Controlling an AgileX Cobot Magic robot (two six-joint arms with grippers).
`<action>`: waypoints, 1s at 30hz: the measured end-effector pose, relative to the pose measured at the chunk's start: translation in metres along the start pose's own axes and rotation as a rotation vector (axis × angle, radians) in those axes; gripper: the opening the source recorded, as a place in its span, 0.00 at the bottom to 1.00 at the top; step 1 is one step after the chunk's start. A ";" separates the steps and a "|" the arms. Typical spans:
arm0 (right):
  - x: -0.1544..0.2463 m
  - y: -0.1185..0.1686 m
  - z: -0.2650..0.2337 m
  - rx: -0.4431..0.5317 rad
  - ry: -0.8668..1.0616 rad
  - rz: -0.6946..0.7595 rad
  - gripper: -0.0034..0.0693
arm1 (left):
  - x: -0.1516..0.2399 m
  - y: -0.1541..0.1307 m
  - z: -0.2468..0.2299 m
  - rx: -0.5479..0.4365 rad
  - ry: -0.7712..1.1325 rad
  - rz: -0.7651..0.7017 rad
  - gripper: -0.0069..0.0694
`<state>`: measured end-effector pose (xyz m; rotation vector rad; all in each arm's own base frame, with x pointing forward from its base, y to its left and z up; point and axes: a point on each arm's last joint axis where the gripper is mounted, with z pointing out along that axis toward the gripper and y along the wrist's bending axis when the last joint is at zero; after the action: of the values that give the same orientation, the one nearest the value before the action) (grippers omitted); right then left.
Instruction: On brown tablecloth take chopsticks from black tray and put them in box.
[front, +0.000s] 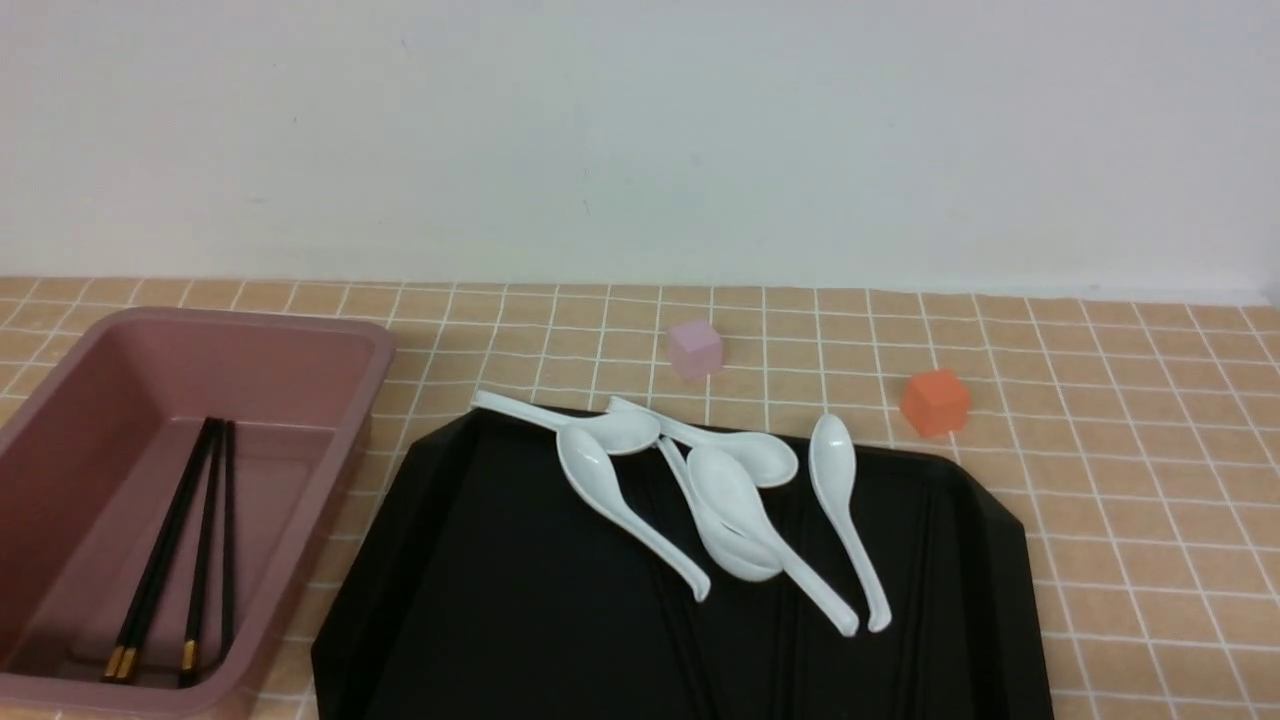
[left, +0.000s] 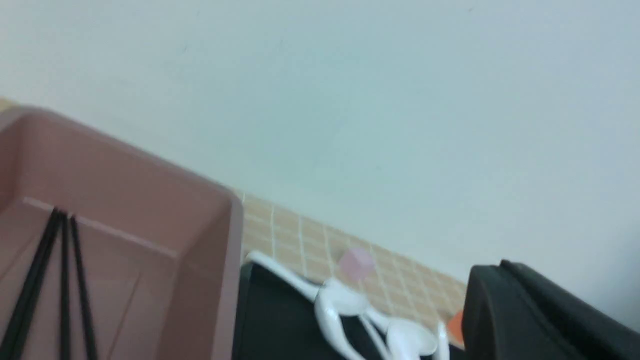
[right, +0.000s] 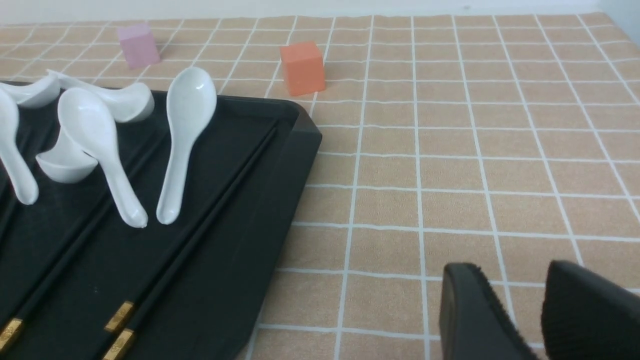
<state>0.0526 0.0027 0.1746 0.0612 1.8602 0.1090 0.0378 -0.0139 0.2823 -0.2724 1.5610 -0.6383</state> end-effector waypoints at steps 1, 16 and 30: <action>0.000 0.000 0.000 0.000 0.000 0.000 0.38 | 0.000 0.000 0.001 -0.004 0.005 -0.001 0.07; 0.000 0.000 0.000 0.000 0.000 0.000 0.38 | 0.011 0.017 0.035 -0.170 0.206 0.132 0.07; 0.000 0.000 0.000 0.000 0.000 0.000 0.38 | 0.081 0.064 0.013 -0.193 0.186 0.225 0.07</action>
<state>0.0526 0.0027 0.1746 0.0612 1.8602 0.1090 0.0544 -0.0086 0.1799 -0.1809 1.8049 -0.3450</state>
